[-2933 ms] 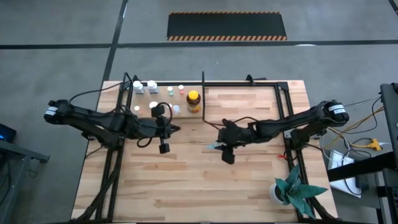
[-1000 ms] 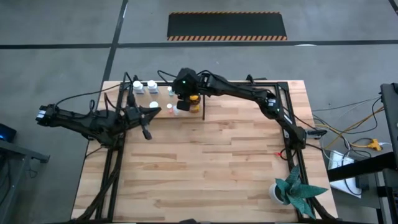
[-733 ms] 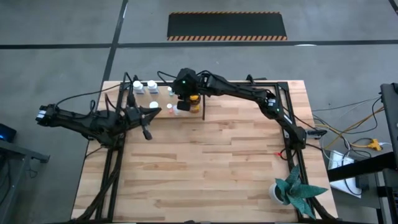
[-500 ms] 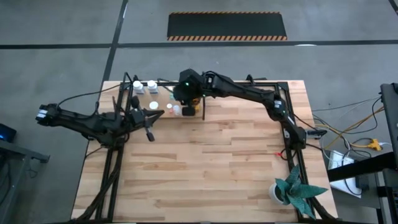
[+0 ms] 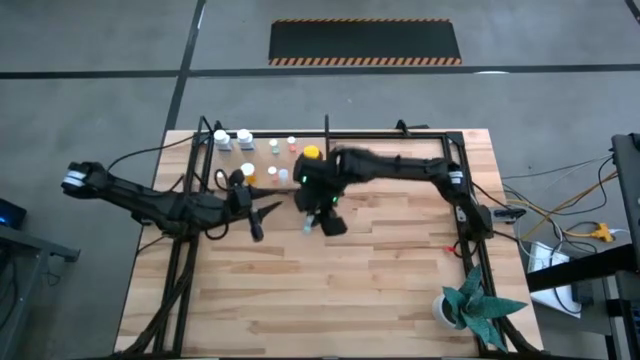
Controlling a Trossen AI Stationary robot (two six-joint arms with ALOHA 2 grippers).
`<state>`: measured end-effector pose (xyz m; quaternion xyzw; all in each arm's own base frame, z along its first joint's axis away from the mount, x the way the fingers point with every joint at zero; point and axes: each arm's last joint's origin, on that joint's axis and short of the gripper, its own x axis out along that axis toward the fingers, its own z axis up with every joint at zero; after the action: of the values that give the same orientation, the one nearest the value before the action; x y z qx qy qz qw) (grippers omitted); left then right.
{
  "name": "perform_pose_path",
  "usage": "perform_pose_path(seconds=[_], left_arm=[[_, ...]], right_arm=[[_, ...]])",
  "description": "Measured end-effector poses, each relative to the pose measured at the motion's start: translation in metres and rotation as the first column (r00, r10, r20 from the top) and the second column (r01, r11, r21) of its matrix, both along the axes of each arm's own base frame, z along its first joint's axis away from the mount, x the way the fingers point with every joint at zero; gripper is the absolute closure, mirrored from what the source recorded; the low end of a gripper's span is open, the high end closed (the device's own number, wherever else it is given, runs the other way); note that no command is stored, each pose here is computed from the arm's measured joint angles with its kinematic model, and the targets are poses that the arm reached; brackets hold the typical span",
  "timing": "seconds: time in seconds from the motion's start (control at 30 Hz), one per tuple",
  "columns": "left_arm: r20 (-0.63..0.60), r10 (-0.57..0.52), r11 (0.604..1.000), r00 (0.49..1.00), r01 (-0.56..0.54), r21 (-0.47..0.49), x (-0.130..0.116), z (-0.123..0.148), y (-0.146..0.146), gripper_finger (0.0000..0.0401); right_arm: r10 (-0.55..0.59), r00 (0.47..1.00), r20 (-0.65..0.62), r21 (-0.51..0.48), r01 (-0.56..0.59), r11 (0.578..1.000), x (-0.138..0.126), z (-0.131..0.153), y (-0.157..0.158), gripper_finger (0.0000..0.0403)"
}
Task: Pick and place medicine bottles onto shelf by color
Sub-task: Put the blue pill bottle on the shelf
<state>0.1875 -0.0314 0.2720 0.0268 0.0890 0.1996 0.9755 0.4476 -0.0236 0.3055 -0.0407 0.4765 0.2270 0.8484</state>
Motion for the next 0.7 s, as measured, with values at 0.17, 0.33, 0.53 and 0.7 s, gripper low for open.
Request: perform_pose_path(seconds=[0.17,0.33,0.53,0.7], left_arm=[[0.012,-0.038,0.999,0.999,0.038,-0.010,0.000,0.004,-0.007,0.0260],[0.044,-0.045,0.999,0.998,0.046,-0.018,-0.007,0.009,-0.007,0.0260],[0.051,-0.049,0.999,0.997,0.049,0.002,-0.012,0.010,-0.005,0.0260],[0.048,-0.049,0.999,0.998,0.049,0.006,-0.012,0.009,-0.005,0.0260]], right_arm=[[-0.131,0.991,-0.024,-0.164,0.125,0.978,0.008,-0.044,0.014,0.0293],[-0.207,0.977,-0.059,-0.190,0.193,0.963,0.007,-0.071,0.016,0.0292],[-0.236,0.963,-0.128,-0.185,0.211,0.960,0.000,-0.089,0.017,0.0292],[-0.247,0.954,-0.172,-0.191,0.214,0.958,-0.005,-0.101,0.017,0.0292]])
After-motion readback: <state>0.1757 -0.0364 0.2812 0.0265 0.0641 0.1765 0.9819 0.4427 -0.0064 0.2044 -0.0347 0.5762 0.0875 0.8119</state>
